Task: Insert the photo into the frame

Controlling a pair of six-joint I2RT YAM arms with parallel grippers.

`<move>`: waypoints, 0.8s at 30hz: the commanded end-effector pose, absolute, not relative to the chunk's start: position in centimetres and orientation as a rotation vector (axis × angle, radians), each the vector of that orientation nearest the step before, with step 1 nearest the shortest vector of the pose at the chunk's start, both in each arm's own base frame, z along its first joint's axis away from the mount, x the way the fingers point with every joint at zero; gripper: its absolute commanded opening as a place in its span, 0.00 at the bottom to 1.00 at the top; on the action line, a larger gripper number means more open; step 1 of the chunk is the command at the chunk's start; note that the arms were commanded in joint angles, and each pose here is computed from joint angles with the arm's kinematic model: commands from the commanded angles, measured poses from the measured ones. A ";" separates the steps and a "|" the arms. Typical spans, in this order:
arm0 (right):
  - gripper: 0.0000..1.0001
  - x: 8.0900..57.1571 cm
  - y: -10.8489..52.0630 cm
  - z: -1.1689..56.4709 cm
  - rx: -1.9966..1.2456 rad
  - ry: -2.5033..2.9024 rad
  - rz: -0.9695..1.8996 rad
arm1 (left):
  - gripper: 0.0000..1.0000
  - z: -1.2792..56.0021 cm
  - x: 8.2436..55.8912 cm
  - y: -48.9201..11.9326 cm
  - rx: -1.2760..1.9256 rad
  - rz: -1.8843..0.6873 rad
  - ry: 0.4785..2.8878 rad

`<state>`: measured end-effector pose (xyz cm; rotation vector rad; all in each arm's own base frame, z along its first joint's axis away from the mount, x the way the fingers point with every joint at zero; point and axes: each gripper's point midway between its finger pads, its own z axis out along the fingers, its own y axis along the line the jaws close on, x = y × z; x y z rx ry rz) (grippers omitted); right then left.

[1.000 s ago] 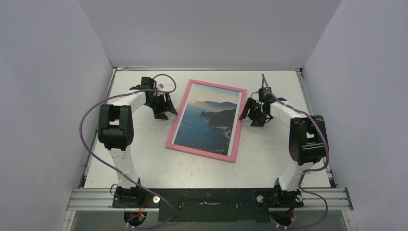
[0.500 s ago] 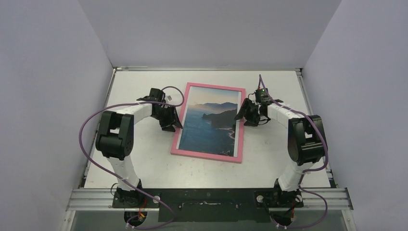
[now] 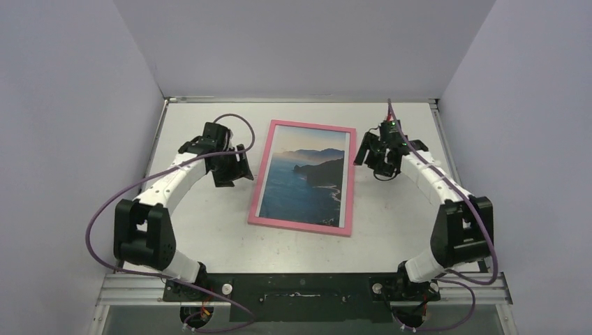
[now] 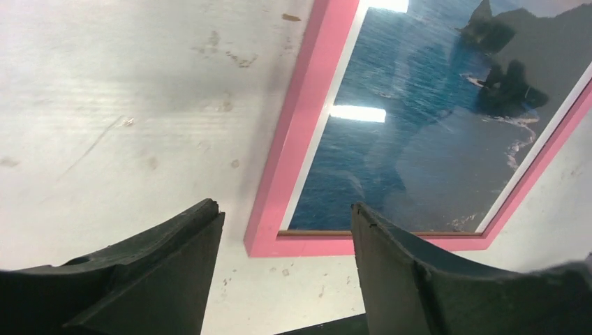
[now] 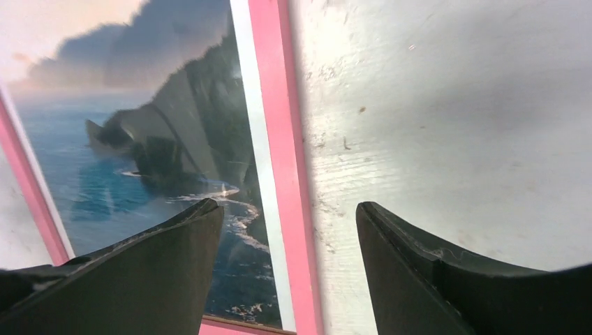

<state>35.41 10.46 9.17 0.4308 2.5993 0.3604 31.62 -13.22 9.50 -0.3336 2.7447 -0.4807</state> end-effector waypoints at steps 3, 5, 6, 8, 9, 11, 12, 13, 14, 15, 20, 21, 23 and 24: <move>0.72 33.5 5.1 18.5 0.480 2.357 0.092 | 0.91 18.8 30.6 -10.0 -0.373 -0.333 2.476; 0.78 31.9 4.0 20.1 0.487 2.304 0.053 | 0.97 21.0 29.9 -9.2 -0.404 -0.320 2.398; 0.82 31.1 3.5 20.9 0.491 2.278 0.041 | 0.97 22.1 29.4 -8.9 -0.414 -0.322 2.361; 0.86 29.5 2.4 22.7 0.506 2.231 0.012 | 0.97 23.8 28.2 -7.8 -0.469 -0.293 2.295; 0.89 28.7 2.0 23.4 0.513 2.215 -0.003 | 0.97 24.4 27.6 -7.3 -0.486 -0.286 2.266; 0.92 27.2 1.3 25.2 0.525 2.177 -0.014 | 0.97 25.4 26.3 -6.5 -0.495 -0.280 2.217; 0.93 26.4 0.9 26.0 0.534 2.157 -0.020 | 0.97 25.7 25.7 -6.1 -0.504 -0.273 2.198; 0.94 25.5 0.5 26.8 0.541 2.136 -0.027 | 0.97 26.1 24.9 -5.6 -0.511 -0.266 2.176; 0.95 24.6 0.1 27.5 0.547 2.113 -0.036 | 0.97 26.6 24.1 -5.3 -0.512 -0.268 2.158; 0.96 23.7 -0.4 28.4 0.553 2.084 -0.042 | 0.97 27.2 23.3 -5.0 -0.513 -0.271 2.142; 1.00 19.3 -2.9 32.1 0.575 1.949 -0.091 | 0.97 31.1 18.7 -3.0 -0.498 -0.278 2.020; 1.00 18.8 -3.0 32.5 0.567 1.939 -0.092 | 0.97 31.9 17.8 -2.7 -0.495 -0.279 1.998; 1.00 17.7 -3.3 33.2 0.559 1.933 -0.096 | 0.97 33.4 15.9 -1.8 -0.498 -0.278 1.956; 1.00 17.2 -3.5 33.5 0.559 1.933 -0.102 | 0.97 34.1 15.0 -1.4 -0.496 -0.274 1.934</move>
